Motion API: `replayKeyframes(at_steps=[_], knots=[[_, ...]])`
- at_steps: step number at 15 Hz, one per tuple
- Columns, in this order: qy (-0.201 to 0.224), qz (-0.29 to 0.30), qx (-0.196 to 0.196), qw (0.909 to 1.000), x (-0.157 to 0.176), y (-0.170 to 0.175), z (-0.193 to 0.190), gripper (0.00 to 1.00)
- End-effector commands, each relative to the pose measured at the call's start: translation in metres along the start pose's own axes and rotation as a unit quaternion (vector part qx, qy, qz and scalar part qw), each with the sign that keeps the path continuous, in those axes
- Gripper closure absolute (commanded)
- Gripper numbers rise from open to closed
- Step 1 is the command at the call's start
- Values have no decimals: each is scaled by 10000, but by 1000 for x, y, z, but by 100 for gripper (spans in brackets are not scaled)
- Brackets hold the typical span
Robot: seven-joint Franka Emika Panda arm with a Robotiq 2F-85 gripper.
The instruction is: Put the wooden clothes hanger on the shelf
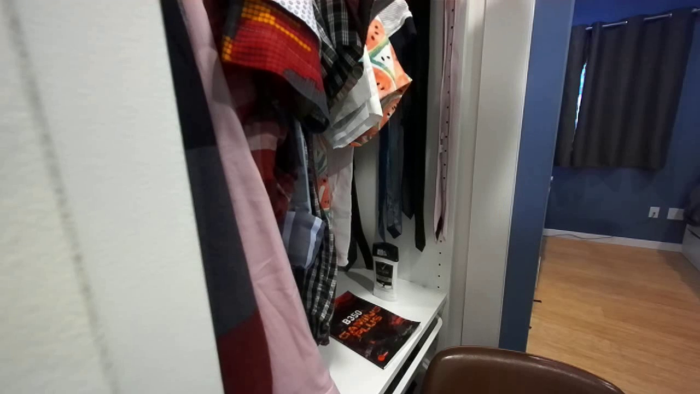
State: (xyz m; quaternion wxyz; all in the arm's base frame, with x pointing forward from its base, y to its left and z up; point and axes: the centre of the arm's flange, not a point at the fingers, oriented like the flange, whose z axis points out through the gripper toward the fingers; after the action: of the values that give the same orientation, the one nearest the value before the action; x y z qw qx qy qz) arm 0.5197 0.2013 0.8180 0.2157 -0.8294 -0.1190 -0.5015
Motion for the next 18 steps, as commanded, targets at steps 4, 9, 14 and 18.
replayKeyframes(at_steps=[4,9,14,18], knots=[[517,-217,-97,9984,8,14,16,0],[672,-304,-250,9970,4,26,25,0],[676,-326,-265,9968,0,30,33,0],[658,-344,-255,9969,-2,32,35,34]])
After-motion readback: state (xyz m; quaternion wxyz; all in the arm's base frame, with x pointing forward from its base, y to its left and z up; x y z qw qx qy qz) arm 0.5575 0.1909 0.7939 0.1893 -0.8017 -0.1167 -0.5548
